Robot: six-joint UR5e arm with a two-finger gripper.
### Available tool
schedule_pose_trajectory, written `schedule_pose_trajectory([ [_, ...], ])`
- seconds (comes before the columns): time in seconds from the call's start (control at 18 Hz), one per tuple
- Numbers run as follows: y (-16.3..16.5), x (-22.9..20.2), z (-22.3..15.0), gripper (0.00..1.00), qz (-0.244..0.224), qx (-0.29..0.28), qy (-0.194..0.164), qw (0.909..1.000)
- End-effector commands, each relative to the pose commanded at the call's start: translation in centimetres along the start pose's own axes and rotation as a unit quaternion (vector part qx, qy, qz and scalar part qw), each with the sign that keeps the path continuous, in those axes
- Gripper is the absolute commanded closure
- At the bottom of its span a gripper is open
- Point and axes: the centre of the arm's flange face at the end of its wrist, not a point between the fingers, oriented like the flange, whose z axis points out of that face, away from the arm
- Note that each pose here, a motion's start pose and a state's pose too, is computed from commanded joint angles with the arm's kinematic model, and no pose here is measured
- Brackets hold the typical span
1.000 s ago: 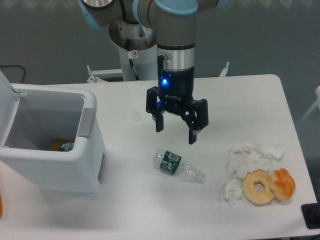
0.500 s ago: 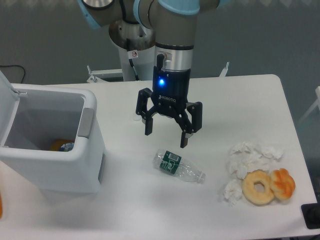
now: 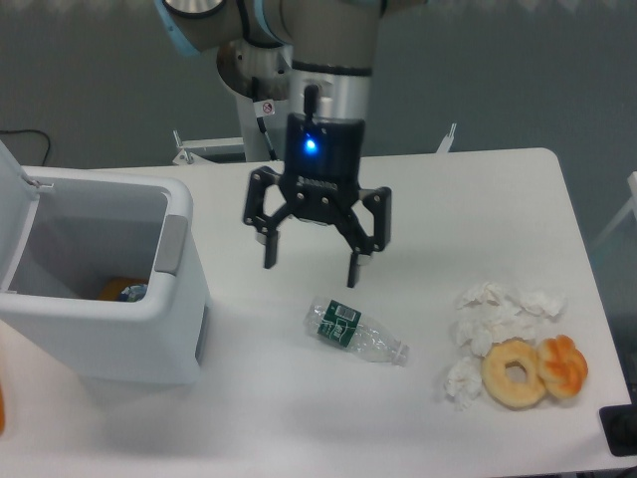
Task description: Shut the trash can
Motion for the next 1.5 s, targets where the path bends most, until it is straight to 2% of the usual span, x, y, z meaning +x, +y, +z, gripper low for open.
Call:
schedule_pose_trajectory([
  [0.11,-1.3,2.3,-1.3,0.00,-0.034,0.015,0.010,0.9992],
  [0.39,-2.7,8.0,-5.4,0.00,-0.084,0.051,0.091,0.9910],
  [0.56,-3.0,12.1,-6.7,0.00,-0.071,0.061,0.160,0.9826],
  [0.78,-2.8,16.9,-7.3,0.00,-0.047,0.056,0.196,0.9778],
  [1.06,-2.5,20.8,-7.8,0.00,-0.025,0.052,0.232,0.9710],
  [1.28,-1.8,25.7,-8.8,0.00,-0.010,0.042,0.279,0.9594],
  [1.5,-1.2,28.3,-8.1,0.00,0.002,0.030,0.302,0.9530],
])
